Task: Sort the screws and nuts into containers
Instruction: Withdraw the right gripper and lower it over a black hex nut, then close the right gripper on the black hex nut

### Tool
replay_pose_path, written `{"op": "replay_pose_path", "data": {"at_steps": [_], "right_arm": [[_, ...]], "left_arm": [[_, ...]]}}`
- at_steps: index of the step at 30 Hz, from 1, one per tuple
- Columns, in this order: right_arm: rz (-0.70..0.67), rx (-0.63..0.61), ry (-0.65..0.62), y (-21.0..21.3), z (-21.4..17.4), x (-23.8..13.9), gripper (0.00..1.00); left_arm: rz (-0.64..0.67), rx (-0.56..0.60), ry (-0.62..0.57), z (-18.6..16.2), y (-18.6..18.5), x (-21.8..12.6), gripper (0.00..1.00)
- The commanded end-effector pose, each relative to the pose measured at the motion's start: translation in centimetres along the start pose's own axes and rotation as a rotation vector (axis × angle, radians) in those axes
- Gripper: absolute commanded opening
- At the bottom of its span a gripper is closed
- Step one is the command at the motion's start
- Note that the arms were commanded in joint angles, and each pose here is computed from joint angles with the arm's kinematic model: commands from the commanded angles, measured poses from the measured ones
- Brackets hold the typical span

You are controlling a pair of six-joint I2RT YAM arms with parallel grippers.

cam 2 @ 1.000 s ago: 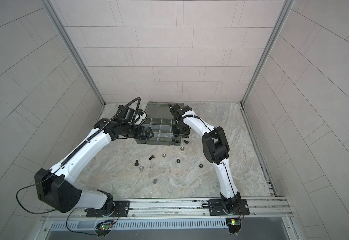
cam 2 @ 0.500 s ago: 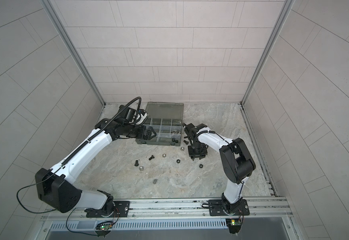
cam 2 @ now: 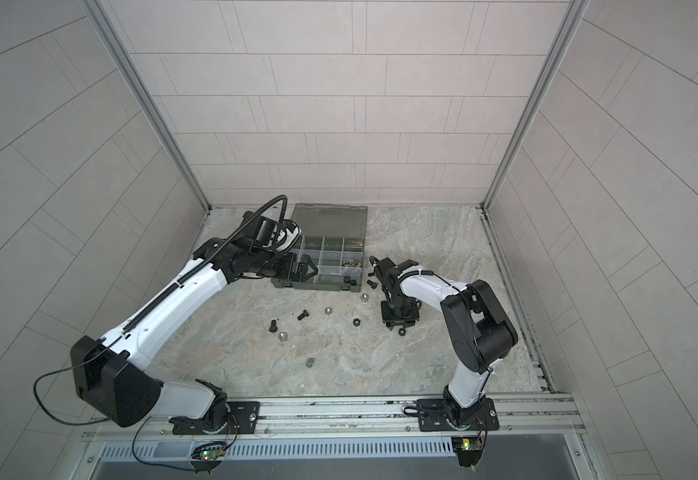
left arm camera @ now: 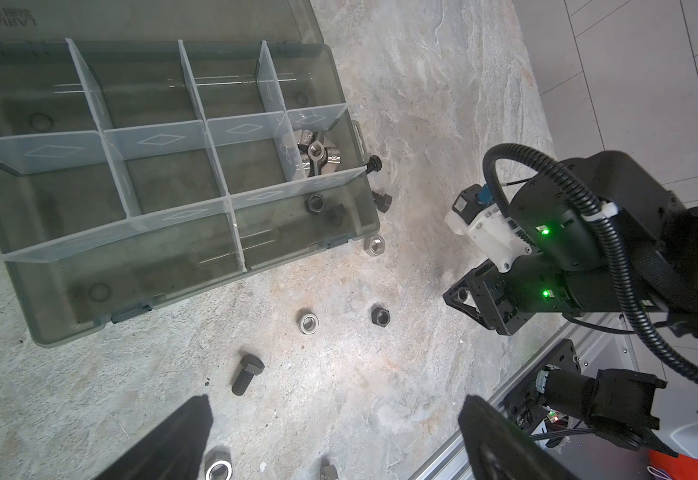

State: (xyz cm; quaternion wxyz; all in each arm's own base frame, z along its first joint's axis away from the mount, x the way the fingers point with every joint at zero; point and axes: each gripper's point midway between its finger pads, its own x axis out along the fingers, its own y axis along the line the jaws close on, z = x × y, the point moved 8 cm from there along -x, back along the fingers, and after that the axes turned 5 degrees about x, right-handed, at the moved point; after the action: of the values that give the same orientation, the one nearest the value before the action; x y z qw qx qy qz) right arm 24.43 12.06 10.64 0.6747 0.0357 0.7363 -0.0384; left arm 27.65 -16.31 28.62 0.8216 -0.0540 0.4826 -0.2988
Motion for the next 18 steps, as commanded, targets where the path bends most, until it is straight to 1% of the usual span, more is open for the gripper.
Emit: {"op": "replay_pose_path", "data": {"at_steps": [1,8,18], "right_arm": [[-0.018,0.03,-0.013,-1.01,-0.23,-0.03,0.41],[-0.007,0.039,0.001,-1.43,-0.33,0.6,0.4],[-0.001,0.05,0.015,-1.84,-0.94,0.94,0.36]], "left_arm": [[0.004,-0.004,-0.013,-0.48,-0.26,-0.77,1.0],[0.01,-0.01,-0.014,-0.53,-0.29,-0.94,1.0],[0.02,-0.012,-0.008,-0.39,-0.27,-0.89,1.0]]}}
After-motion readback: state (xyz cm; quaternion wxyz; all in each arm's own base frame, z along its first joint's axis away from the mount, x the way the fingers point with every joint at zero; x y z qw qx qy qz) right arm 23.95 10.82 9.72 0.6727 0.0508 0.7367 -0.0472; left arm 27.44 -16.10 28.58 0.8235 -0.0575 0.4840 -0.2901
